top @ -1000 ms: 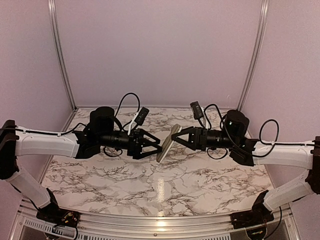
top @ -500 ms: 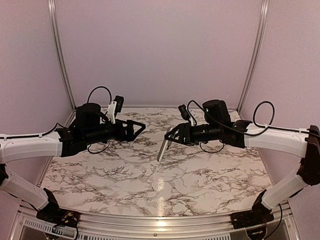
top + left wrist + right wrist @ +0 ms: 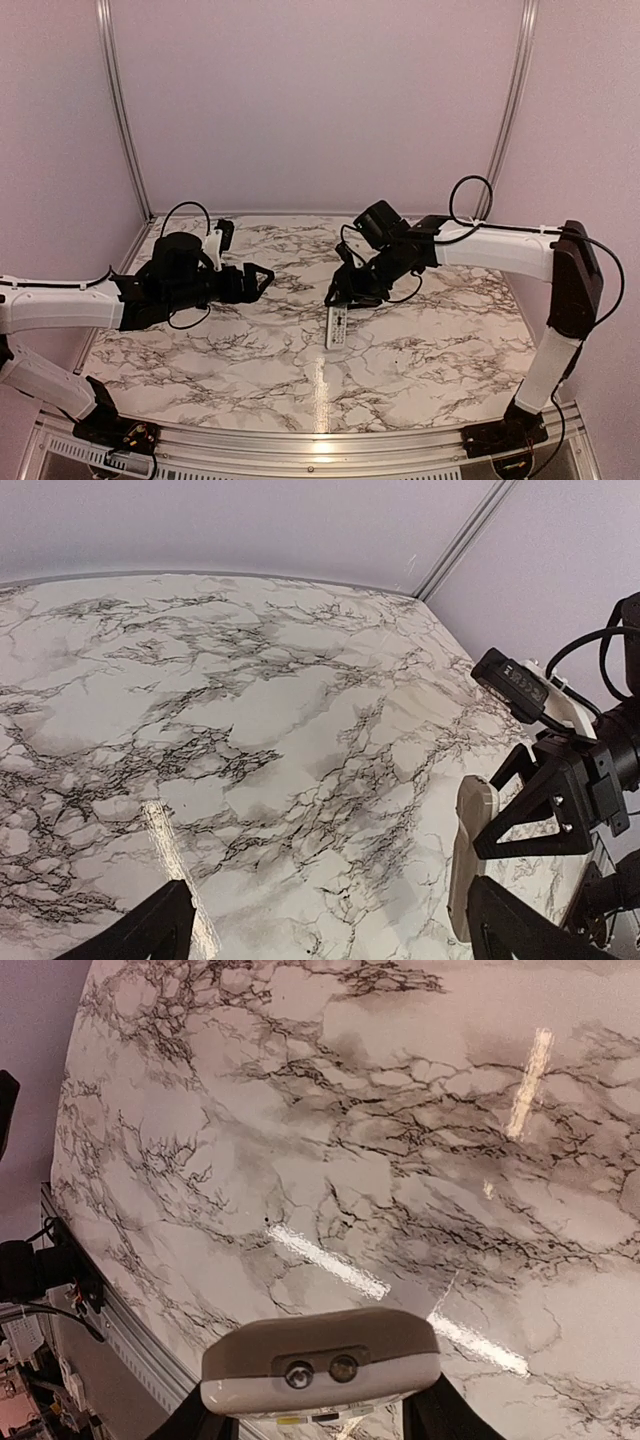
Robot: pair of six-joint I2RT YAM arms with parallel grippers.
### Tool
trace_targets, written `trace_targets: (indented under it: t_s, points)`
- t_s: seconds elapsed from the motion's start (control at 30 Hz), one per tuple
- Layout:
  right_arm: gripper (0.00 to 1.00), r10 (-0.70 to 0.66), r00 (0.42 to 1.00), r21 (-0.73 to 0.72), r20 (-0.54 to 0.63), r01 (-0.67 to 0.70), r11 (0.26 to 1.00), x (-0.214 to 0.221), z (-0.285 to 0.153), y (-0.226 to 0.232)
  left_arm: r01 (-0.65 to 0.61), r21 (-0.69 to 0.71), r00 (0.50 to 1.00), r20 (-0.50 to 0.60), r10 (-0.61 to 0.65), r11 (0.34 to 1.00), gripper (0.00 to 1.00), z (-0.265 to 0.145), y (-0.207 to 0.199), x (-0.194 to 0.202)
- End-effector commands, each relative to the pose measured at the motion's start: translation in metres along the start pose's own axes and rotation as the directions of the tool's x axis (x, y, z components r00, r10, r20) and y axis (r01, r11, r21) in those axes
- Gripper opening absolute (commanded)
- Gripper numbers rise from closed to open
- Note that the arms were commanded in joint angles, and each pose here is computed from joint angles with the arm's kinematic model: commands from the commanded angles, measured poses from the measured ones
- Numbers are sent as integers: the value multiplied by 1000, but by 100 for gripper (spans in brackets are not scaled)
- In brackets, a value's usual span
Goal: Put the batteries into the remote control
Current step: Place the remote control at the center of the board.
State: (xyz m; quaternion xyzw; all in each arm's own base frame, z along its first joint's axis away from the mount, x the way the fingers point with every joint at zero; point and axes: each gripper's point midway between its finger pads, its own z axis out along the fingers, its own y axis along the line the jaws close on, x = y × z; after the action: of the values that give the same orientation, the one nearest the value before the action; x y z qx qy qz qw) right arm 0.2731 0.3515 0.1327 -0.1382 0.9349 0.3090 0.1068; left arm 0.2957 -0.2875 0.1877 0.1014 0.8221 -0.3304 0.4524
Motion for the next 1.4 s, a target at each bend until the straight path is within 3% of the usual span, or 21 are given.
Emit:
trace_targets:
  t_s: [0.0,0.2,0.57,1.1,1.23,1.37]
  points:
    - [1,89,986,95,-138,-76,993,21,17,-7,34,35,998,52,-36,999,99,-6,-4,-8]
    - [3,232,950,149,-208,-203,968,28,34,-6,57,58,995,75,-62,997,99,-12,-1,-2]
    - [11,370,878,263,-305,-295,918,41,61,3,53,54,992,110,-59,997,99,-19,7,5]
    - [22,425,837,304,-345,-328,894,36,78,1,65,65,980,182,-76,996,99,-40,12,0]
    - [34,413,835,294,-363,-318,901,37,78,-1,62,75,981,181,-74,995,99,-40,10,0]
    - [36,417,835,310,-358,-315,897,37,77,-9,64,87,980,184,-79,994,99,-41,9,1]
